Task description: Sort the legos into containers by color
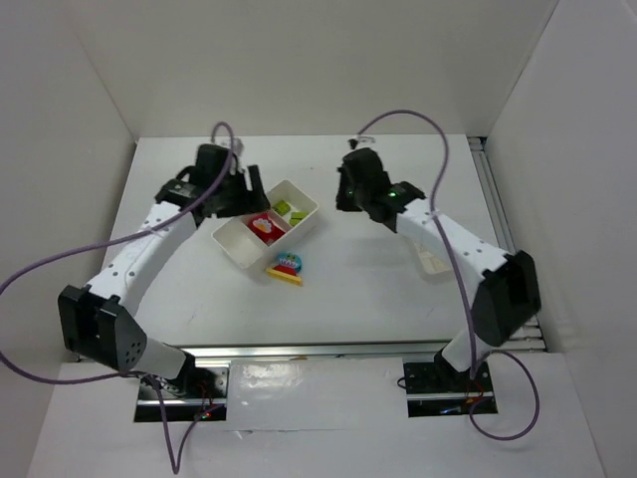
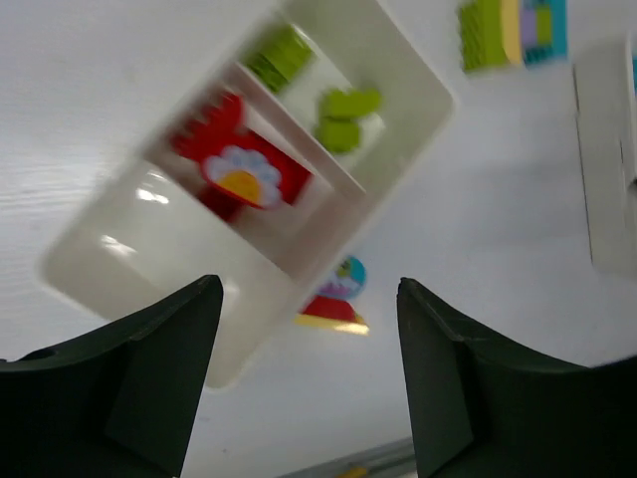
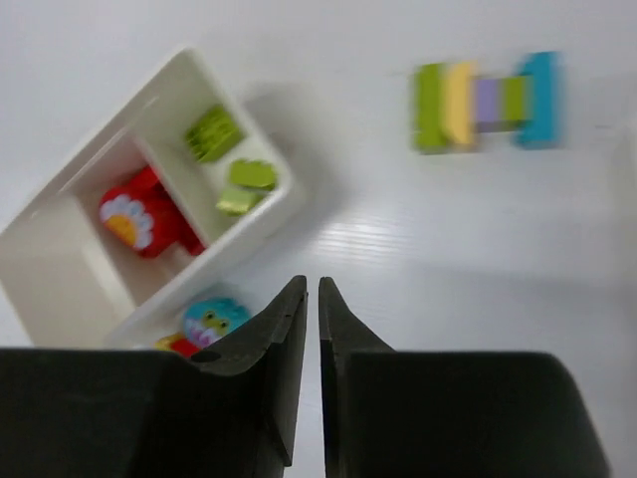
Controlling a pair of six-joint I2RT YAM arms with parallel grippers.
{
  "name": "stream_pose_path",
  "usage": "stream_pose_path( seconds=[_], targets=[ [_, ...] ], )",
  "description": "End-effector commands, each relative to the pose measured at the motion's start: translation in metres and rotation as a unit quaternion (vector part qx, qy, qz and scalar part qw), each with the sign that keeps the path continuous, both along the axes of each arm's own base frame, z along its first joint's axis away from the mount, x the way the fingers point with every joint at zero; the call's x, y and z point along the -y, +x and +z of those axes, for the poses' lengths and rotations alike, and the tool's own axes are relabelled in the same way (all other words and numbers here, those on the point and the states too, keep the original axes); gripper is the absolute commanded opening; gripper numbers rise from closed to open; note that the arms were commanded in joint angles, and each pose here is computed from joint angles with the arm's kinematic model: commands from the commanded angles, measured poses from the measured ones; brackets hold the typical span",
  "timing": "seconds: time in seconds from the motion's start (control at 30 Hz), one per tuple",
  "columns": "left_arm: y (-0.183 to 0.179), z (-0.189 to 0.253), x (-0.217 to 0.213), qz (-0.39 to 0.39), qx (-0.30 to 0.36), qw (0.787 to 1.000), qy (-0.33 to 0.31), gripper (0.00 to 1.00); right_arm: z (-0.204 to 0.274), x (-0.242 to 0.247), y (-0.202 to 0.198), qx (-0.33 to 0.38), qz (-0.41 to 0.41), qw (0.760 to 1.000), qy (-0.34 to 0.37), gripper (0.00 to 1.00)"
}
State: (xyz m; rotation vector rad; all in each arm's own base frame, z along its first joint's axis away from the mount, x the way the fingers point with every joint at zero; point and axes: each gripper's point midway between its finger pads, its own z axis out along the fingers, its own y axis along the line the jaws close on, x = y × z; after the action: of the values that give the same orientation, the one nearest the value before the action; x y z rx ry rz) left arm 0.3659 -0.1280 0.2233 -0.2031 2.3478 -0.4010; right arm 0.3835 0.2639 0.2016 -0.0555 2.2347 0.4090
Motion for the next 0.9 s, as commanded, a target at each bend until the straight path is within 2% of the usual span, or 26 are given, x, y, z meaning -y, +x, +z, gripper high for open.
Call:
stream_pose_path(
  seconds=[0.0, 0.03, 0.13, 0.27, 0.5, 0.53, 0.6, 0.7, 0.73, 0.8, 0.87],
  targets=[
    [-0.031, -0.033, 0.06, -0.114, -0.033, 0.992, 0.035, 0.79, 0.017, 0.067, 0.005, 0.032, -0.107, 0.994, 0.004, 0.19],
    [-0.048, -0.044, 0.083, -0.157, -0.038, 0.985, 0.057, 0.79, 0.021, 0.077, 0.0, 0.033, -0.118, 0.992, 0.008, 0.22],
    [-0.071, -0.078, 0.112, -0.205, -0.071, 0.971, 0.105, 0.77, 0.0, 0.106, -0.009, 0.006, -0.14, 0.99, -0.009, 0.31],
    [-0.07, -0.102, 0.123, -0.195, -0.11, 0.967, 0.122, 0.77, -0.007, 0.115, -0.014, -0.015, -0.14, 0.99, -0.005, 0.45],
    [-0.086, -0.133, 0.133, -0.208, -0.15, 0.955, 0.151, 0.82, -0.016, 0.108, -0.017, -0.034, -0.12, 0.992, -0.005, 0.61],
    [-0.086, -0.138, 0.127, -0.182, -0.162, 0.957, 0.16, 0.84, -0.02, 0.106, -0.017, -0.04, -0.115, 0.992, -0.004, 0.61],
    [-0.089, -0.142, 0.121, -0.143, -0.176, 0.961, 0.16, 0.95, -0.024, 0.105, -0.017, -0.046, -0.109, 0.993, -0.009, 0.63],
    [-0.093, -0.148, 0.118, -0.078, -0.196, 0.968, 0.139, 0.86, -0.029, 0.101, -0.017, -0.054, -0.102, 0.993, -0.006, 0.63],
    [-0.095, -0.147, 0.122, -0.06, -0.204, 0.97, 0.122, 0.86, -0.032, 0.101, -0.017, -0.058, -0.102, 0.993, -0.008, 0.63],
    [-0.097, -0.156, 0.125, -0.052, -0.207, 0.97, 0.116, 0.86, -0.031, 0.097, -0.017, -0.057, -0.095, 0.994, -0.001, 0.63],
    [-0.098, -0.162, 0.126, -0.041, -0.212, 0.97, 0.112, 0.82, -0.035, 0.097, -0.016, -0.06, -0.092, 0.994, -0.007, 0.63]
  ],
)
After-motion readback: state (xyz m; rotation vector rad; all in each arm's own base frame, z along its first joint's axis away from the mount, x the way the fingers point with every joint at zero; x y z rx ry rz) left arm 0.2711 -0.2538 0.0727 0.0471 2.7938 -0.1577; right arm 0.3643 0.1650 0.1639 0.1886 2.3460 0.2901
